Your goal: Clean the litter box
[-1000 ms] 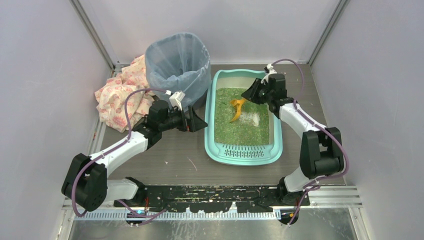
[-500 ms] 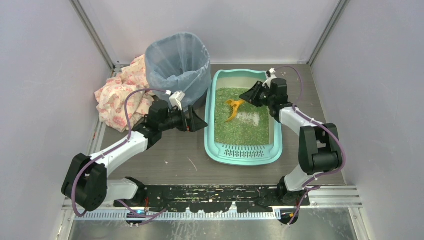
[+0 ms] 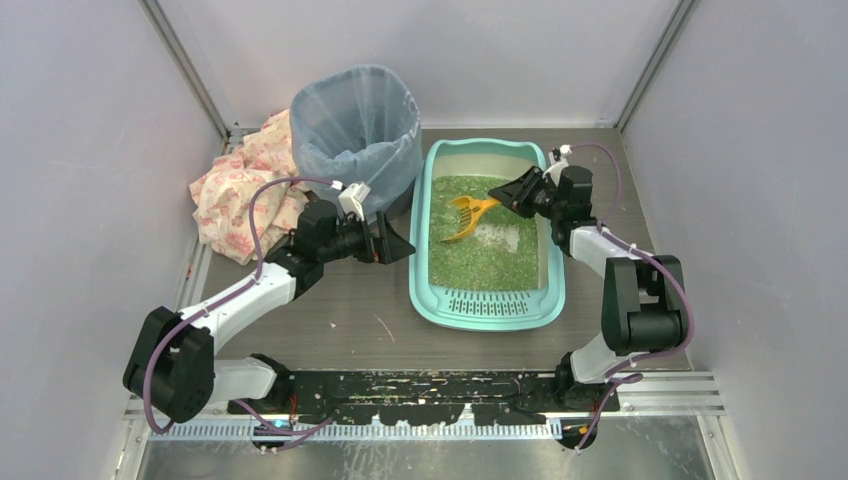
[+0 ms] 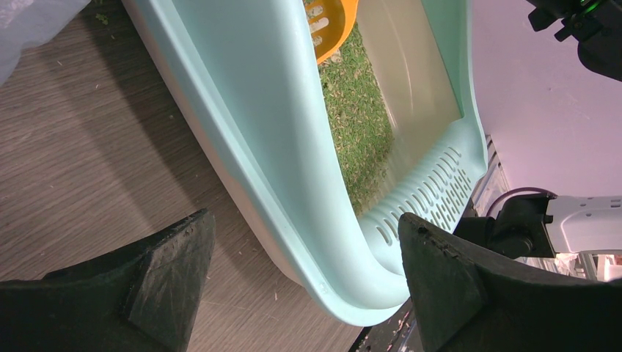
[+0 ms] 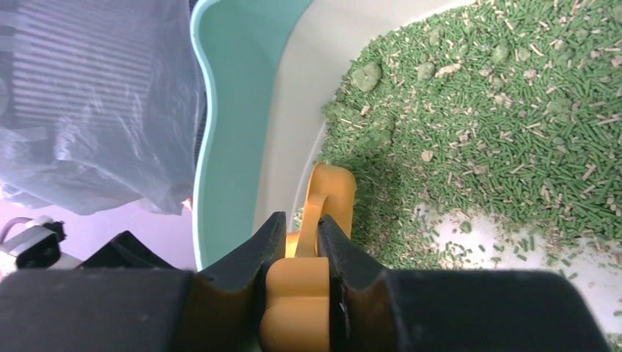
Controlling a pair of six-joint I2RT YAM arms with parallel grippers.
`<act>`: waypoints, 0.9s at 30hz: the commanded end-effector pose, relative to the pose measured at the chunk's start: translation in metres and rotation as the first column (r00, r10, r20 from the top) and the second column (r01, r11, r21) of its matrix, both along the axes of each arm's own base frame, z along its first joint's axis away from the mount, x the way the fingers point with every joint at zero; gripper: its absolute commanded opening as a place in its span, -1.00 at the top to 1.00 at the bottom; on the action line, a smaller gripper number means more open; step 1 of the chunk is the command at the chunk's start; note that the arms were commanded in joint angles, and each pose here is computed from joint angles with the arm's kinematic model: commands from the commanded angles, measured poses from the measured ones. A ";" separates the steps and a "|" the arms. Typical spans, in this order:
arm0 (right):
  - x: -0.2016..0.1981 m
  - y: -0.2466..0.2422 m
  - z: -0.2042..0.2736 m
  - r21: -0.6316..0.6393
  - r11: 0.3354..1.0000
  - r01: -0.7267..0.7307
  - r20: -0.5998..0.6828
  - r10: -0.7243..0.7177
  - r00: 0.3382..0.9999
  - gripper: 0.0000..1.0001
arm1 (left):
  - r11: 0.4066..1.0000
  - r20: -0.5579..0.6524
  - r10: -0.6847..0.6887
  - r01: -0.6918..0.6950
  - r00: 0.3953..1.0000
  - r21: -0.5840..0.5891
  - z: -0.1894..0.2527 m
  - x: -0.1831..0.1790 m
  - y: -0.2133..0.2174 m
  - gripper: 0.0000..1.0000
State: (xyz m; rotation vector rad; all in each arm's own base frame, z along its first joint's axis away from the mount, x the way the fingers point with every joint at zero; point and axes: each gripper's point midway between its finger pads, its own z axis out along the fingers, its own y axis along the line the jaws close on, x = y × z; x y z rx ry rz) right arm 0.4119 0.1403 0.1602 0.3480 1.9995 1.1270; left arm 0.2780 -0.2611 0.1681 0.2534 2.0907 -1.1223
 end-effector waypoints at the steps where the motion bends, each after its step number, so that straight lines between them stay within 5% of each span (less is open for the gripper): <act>1: 0.002 0.004 0.053 0.091 0.995 -0.045 0.159 0.031 0.987 0.99 | 1.000 0.072 -0.015 0.016 0.997 -0.026 0.019 0.006 -0.004 -0.88; 22: -0.012 -0.043 0.086 0.207 0.978 0.029 0.229 -0.078 0.970 0.99 | 0.999 0.067 -0.018 0.020 0.998 -0.032 0.019 0.006 -0.005 -0.88; 27: -0.006 -0.048 0.071 0.102 0.992 0.076 0.208 -0.096 0.973 0.99 | 0.999 0.065 -0.019 0.021 0.998 -0.032 0.018 0.006 -0.006 -0.88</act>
